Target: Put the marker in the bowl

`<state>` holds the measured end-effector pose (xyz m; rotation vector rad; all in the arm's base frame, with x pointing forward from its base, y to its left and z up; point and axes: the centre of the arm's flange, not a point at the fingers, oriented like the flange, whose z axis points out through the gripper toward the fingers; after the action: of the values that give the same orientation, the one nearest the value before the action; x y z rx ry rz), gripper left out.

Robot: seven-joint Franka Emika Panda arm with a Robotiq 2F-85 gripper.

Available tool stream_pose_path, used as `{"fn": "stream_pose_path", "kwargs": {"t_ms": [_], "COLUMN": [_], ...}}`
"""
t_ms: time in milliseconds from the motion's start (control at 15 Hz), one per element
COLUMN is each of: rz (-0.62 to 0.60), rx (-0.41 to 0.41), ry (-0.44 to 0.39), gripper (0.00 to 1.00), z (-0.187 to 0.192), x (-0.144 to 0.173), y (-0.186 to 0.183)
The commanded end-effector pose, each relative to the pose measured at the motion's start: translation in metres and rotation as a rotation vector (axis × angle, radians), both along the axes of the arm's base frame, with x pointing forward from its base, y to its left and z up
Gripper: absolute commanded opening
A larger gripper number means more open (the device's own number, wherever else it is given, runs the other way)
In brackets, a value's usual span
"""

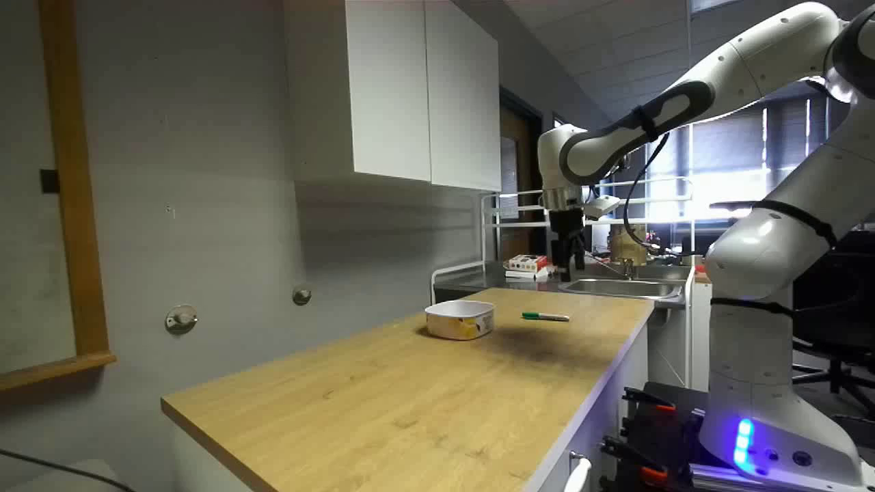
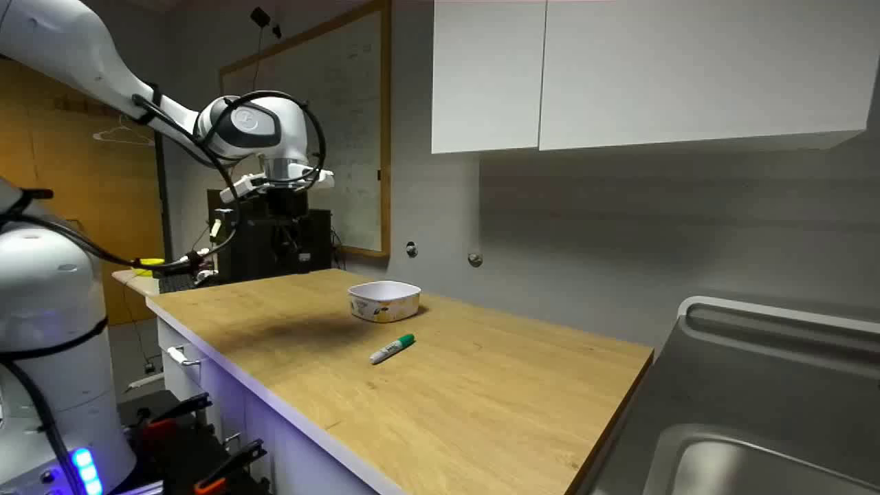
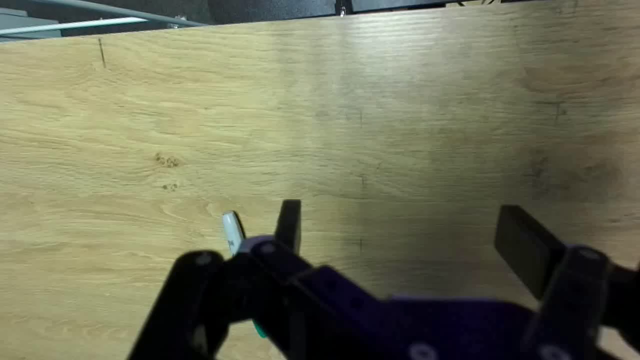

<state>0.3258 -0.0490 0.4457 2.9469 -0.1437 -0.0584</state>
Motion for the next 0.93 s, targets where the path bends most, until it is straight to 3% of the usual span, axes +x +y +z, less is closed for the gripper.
{"fn": "stream_pose_path", "kwargs": {"t_ms": [0,533,867], "rz": [0.0,0.0,0.011], "rx": [0.0,0.0,-0.011], "ry": [0.0,0.0,0.005], "gripper": [1.0,1.0,1.0], "z": [0.0,0.0,0.011], "x": [0.0,0.0,0.025], "y": [0.0,0.0,-0.009]}}
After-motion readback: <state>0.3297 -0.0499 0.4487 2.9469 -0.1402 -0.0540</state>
